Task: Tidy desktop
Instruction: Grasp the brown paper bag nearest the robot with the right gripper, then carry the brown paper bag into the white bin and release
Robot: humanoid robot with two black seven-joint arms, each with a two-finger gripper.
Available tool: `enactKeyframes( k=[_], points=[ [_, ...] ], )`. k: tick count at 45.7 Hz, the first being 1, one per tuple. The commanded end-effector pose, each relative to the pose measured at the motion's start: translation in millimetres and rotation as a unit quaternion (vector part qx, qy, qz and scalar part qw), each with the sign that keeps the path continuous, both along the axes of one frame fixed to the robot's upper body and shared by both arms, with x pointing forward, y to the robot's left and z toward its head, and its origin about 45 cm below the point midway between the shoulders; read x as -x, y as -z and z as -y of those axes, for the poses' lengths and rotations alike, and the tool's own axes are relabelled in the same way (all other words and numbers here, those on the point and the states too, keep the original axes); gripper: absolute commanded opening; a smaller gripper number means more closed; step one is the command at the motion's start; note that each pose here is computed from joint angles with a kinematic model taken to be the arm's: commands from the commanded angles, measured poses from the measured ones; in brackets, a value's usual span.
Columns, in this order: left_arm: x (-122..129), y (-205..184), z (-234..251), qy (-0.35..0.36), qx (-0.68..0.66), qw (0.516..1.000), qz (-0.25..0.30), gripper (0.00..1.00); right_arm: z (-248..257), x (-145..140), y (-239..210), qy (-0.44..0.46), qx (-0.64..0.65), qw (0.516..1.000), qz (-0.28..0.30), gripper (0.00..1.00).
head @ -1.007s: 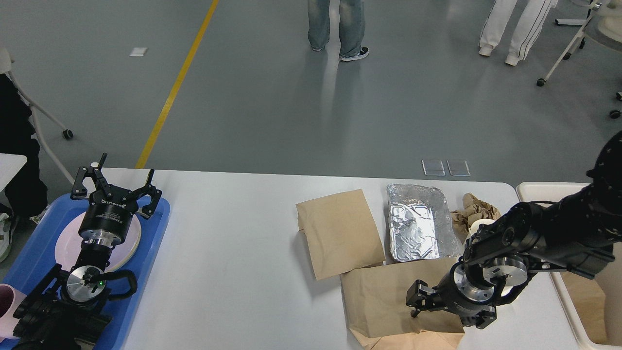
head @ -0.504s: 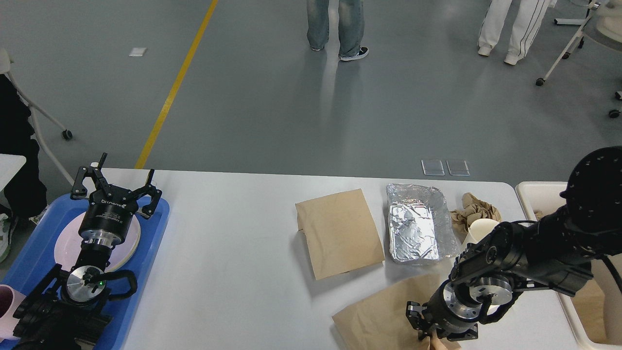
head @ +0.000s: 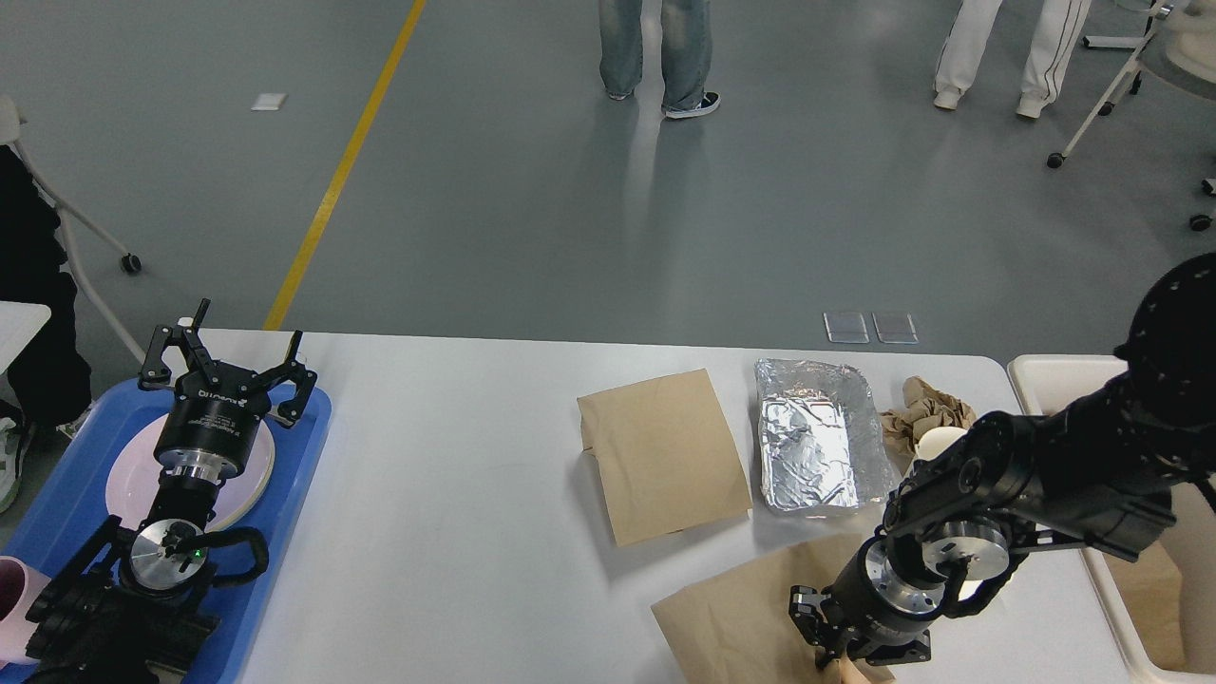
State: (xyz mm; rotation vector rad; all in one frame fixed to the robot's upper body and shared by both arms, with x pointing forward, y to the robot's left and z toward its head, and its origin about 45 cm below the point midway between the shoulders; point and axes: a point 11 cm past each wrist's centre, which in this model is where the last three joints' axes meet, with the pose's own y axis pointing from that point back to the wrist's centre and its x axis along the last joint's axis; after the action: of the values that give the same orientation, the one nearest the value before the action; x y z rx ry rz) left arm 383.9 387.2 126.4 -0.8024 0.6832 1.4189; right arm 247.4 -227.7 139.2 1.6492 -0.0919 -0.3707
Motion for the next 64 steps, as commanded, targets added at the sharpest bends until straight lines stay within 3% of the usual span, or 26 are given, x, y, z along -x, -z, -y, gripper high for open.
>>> enactKeyframes(
  k=[1,7,15,27,39,55,64],
  points=[
    [0.0,-0.1,-0.2,0.0,0.0,1.0,0.0,0.96,1.2,-13.6,-55.2,-0.013,-0.002,1.0,0.006,0.0],
    [0.0,0.0,-0.1,0.0,0.0,1.0,0.0,0.96,8.0,-44.4,-127.3,-0.03,0.003,0.999,0.039,0.0],
    [0.0,-0.2,-0.5,-0.001,0.001,1.0,0.0,0.96,4.8,-60.6,-217.1,-0.062,0.013,0.995,0.08,0.0],
    [-0.5,-0.8,-0.3,-0.001,0.0,1.0,0.001,0.96,44.9,-68.7,-272.2,-0.017,0.074,0.986,0.147,0.0],
    [0.0,-0.1,-0.2,0.0,0.0,1.0,0.0,0.96,115.4,-80.1,-279.2,0.072,0.159,0.959,0.225,0.0],
    [0.0,0.0,-0.1,0.0,0.0,1.0,0.0,0.96,255.8,-80.8,-202.4,0.211,0.221,0.921,0.243,0.0],
    [0.0,-0.1,-0.2,0.0,0.0,1.0,0.0,0.96,314.5,-66.3,-144.6,0.268,0.236,0.905,0.229,0.0]
  ],
)
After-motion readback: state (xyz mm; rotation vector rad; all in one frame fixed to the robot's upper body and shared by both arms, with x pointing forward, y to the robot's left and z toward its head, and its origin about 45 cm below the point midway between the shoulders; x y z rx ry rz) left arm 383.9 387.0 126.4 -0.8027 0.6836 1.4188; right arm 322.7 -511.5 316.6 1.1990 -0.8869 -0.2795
